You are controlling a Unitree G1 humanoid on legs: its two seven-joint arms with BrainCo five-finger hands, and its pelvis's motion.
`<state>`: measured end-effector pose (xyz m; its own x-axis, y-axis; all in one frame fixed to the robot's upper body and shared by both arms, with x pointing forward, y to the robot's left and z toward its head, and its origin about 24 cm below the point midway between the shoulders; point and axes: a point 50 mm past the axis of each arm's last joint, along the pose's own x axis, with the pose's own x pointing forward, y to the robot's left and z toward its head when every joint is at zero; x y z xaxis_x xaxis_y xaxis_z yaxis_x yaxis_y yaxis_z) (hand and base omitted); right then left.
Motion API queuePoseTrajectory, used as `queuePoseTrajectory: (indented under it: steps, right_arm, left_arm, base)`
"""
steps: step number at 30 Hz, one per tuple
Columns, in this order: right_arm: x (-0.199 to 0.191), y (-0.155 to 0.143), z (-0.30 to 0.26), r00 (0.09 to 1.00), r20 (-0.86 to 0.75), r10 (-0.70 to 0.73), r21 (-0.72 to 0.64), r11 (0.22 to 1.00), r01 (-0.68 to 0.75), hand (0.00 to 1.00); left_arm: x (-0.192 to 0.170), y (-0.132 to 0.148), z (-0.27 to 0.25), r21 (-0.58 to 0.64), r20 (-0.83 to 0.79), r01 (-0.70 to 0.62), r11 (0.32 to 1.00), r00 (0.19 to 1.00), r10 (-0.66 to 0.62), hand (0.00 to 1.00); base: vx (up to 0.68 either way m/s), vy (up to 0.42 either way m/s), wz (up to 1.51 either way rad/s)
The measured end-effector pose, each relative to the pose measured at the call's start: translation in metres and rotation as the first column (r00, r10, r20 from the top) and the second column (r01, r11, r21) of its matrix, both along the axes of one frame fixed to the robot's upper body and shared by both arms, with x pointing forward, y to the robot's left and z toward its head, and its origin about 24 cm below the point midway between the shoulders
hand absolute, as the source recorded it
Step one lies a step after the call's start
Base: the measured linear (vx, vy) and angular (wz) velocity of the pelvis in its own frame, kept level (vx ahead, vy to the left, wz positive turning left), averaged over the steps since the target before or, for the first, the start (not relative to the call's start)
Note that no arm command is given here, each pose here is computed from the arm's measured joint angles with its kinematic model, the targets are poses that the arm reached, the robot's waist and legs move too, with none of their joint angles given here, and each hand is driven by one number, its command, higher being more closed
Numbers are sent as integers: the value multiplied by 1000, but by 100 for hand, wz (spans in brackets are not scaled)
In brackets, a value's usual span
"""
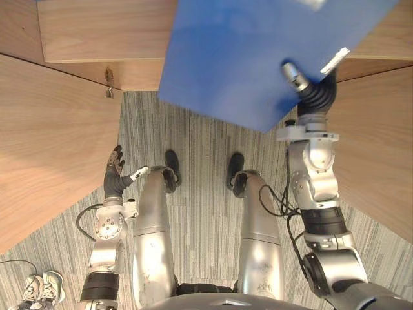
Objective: Walk over to the cabinet, pick up the folder, carry it to the office cabinet, place the folder inside the office cabinet, then close the office cabinet door
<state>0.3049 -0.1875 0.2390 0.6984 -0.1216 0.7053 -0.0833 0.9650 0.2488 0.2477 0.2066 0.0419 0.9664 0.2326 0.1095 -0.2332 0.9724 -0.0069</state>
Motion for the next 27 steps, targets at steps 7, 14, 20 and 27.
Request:
queuePoseTrajectory:
  steps: [7,14,20,27]
  right_arm:
    - [8,-12,39,993,118,13,228,973,-40,100]
    - [41,7,53,987,71,142,429,889,-159,100]
    - [53,-3,70,984,78,162,574,799,-177,100]
    - [53,-7,100,971,155,184,651,720,-240,100]
  left_arm:
    - [0,-1,11,-24,57,-1,1000,998,3,0]
    - [13,-3,18,-48,78,-7,999,997,10,0]
    - [13,-7,10,-111,55,-13,994,998,20,0]
    - [15,-10,5,-120,33,-17,993,999,21,0]
  base:
    - [-20,-48,2]
    - [-42,-59,4]
    - [-33,-36,4]
    - [-51,-45,8]
